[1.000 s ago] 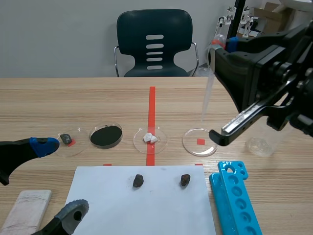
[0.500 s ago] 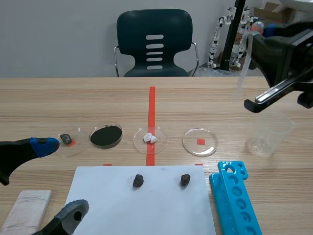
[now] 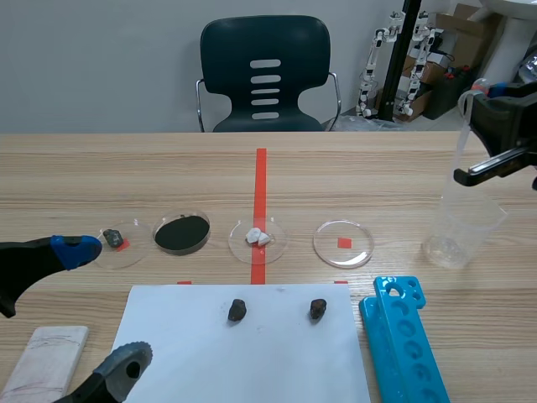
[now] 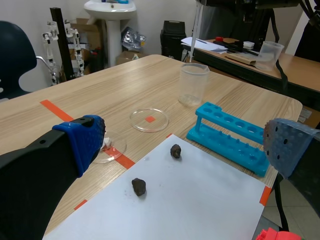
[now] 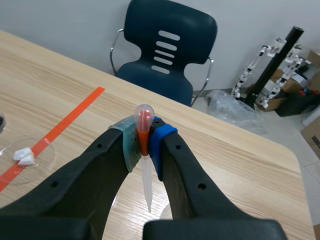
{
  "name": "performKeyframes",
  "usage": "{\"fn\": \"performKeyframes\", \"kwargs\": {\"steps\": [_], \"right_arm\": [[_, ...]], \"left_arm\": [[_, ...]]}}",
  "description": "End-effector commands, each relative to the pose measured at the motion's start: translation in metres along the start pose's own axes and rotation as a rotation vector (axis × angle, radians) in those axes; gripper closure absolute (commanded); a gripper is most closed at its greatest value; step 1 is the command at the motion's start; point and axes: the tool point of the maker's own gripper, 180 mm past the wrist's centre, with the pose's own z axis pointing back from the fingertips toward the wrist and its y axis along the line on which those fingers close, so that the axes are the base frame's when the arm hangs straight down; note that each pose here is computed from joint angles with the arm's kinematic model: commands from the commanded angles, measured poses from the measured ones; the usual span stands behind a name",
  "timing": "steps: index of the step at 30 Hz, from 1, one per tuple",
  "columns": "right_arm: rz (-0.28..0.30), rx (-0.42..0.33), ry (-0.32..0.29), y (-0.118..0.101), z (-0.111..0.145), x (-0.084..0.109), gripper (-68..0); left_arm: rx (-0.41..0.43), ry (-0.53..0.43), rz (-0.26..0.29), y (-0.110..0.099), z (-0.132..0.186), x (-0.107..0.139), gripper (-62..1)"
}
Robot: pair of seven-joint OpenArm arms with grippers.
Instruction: Put the dropper in the beaker
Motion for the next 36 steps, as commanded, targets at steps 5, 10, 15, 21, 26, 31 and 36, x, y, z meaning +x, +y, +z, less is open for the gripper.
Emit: {"fn": "performKeyframes", "kwargs": {"steps": [5, 10, 15, 21, 26, 31, 36], "right_arm": [[0.024, -0.042, -0.019, -0.021, -0.004, 0.004, -2.4], [0.017, -0.059, 0.003, -0.027, -0.004, -0.006, -2.4], [0.011, -0.069, 0.026, -0.031, -0.003, -0.015, -2.4], [0.001, -0.084, 0.052, -0.037, -0.001, -0.028, -2.4], [-0.007, -0.098, 0.066, -0.042, 0.001, -0.038, -2.4], [-0.013, -0.125, 0.079, -0.054, -0.001, -0.047, -2.4], [-0.020, -0.150, 0.089, -0.067, -0.004, -0.055, -2.4]], "left_arm": [[0.002, -0.030, 0.005, -0.001, -0.002, 0.007, -62.3], [0.002, -0.030, 0.005, -0.001, -0.002, 0.007, -62.3], [0.002, -0.030, 0.005, -0.001, -0.002, 0.007, -62.3], [0.002, -0.030, 0.005, -0.001, -0.002, 0.007, -62.3], [0.002, -0.030, 0.005, -0.001, -0.002, 0.007, -62.3], [0.002, -0.030, 0.005, -0.001, -0.002, 0.007, -62.3], [0.002, -0.030, 0.005, -0.001, -0.002, 0.007, -62.3]]}}
